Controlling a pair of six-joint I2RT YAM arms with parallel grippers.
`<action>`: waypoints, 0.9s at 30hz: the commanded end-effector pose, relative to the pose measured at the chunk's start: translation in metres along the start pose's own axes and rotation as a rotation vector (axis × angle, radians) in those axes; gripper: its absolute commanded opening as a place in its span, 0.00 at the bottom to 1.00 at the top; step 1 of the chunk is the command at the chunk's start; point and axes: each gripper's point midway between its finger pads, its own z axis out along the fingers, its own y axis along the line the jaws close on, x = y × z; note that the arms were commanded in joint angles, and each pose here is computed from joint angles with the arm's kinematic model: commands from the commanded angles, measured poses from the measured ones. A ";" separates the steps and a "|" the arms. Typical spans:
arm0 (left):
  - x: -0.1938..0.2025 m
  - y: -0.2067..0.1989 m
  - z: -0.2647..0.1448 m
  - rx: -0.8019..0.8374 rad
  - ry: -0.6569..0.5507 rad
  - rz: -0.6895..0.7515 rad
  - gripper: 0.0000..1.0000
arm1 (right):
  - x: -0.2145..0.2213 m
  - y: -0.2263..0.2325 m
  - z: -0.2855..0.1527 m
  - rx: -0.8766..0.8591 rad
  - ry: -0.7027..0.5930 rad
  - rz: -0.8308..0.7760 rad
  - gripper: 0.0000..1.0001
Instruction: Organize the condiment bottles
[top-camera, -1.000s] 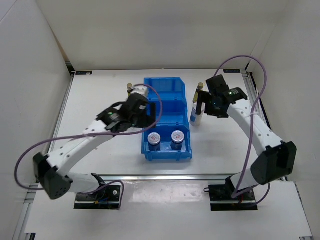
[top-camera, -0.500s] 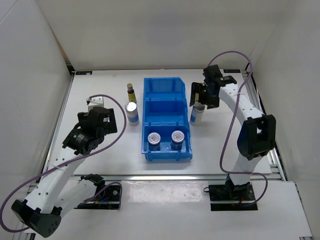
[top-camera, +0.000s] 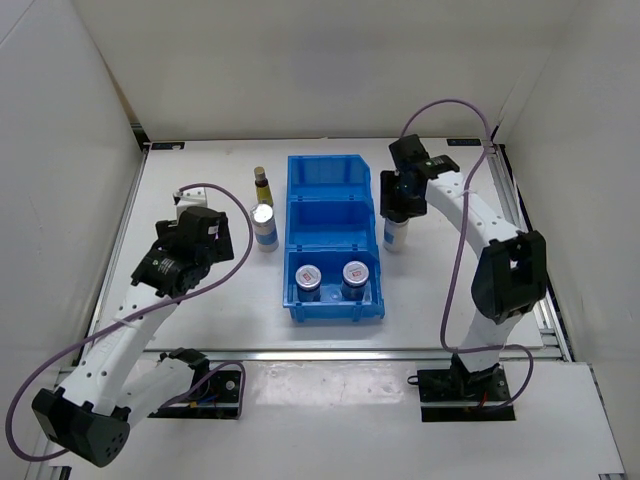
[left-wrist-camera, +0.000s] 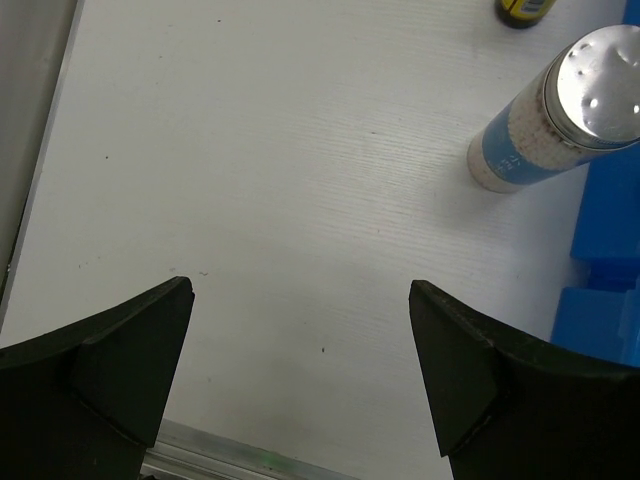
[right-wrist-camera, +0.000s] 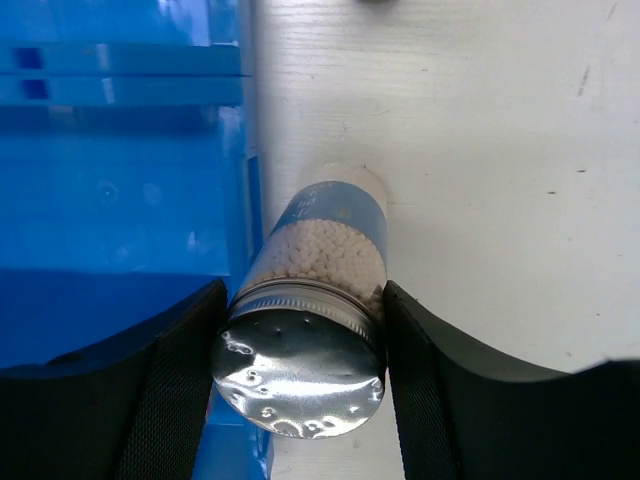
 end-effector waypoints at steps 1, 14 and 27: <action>-0.010 -0.001 -0.006 0.024 -0.033 -0.021 1.00 | -0.045 0.005 -0.070 0.006 -0.238 -0.012 0.13; -0.009 -0.002 -0.004 0.021 -0.026 -0.017 1.00 | -0.052 0.097 -0.091 -0.188 -0.258 -0.133 0.01; -0.007 -0.007 -0.001 0.036 -0.013 -0.011 1.00 | -0.028 0.113 -0.012 -0.193 -0.133 -0.135 0.11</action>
